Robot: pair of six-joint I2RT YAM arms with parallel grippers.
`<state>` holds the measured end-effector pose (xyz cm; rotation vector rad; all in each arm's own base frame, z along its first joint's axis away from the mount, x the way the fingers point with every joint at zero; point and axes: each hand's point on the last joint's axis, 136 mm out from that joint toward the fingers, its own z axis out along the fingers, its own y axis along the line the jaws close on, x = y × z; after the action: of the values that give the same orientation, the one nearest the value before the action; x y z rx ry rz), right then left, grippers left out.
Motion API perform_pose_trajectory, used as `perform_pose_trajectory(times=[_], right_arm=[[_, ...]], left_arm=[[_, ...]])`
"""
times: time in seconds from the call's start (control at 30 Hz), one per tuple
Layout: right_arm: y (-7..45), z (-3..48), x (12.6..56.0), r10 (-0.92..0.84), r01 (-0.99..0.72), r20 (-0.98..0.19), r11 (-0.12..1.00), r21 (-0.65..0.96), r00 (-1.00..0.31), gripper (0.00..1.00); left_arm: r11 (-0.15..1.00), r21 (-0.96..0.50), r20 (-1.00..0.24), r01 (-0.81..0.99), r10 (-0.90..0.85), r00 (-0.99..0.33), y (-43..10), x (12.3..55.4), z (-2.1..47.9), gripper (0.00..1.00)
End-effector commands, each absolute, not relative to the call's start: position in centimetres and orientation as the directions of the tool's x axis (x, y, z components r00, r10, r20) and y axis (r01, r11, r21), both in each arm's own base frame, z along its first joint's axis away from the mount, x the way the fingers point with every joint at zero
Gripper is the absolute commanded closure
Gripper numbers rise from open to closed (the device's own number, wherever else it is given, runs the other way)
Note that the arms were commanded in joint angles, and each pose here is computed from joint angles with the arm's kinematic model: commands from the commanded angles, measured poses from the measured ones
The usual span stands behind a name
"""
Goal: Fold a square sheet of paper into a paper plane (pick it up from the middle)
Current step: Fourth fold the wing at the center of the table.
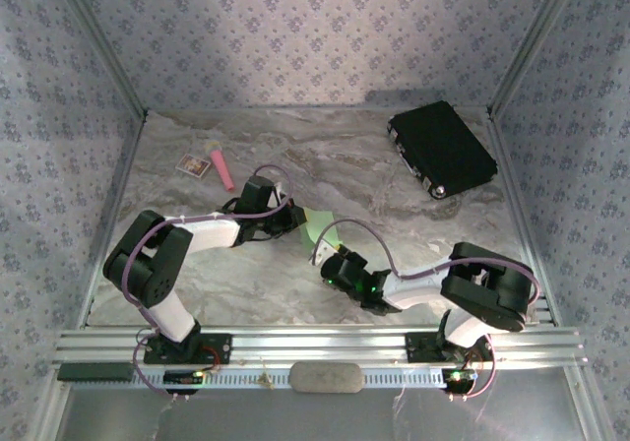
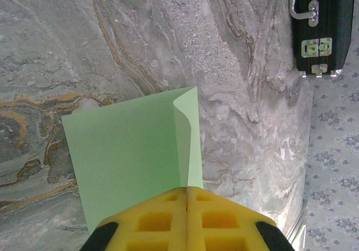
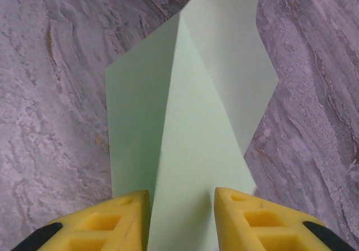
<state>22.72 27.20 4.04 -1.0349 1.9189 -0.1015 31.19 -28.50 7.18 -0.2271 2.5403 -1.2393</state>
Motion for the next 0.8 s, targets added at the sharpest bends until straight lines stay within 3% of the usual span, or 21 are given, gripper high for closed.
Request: perform_pose_trajectory(times=[0.0, 0.33, 0.47, 0.77], right_arm=[[27.02, 4.46, 22.92, -0.662, -0.598, -0.712, 0.675, -0.431, -0.234, 0.70], [27.24, 4.64, 22.58, -0.641, -0.614, -0.727, 0.683, -0.395, -0.245, 0.76], [27.44, 4.32, 22.33, -0.638, -0.639, -0.725, 0.677, -0.366, -0.261, 0.87], [26.86, 3.90, 22.64, -0.636, -0.620, -0.712, 0.696, -0.362, -0.299, 0.82]], left_arm=[[0.604, -0.797, -0.194, -0.007, -0.267, -0.944, -28.68, 31.52, 7.50, 0.95], [0.607, -0.795, -0.190, -0.011, -0.266, -0.945, -28.65, 31.43, 7.31, 0.95], [0.611, -0.792, -0.190, -0.015, -0.270, -0.944, -28.55, 31.41, 7.21, 0.95], [0.610, -0.792, -0.191, -0.015, -0.271, -0.943, -28.53, 31.48, 7.25, 0.95]])
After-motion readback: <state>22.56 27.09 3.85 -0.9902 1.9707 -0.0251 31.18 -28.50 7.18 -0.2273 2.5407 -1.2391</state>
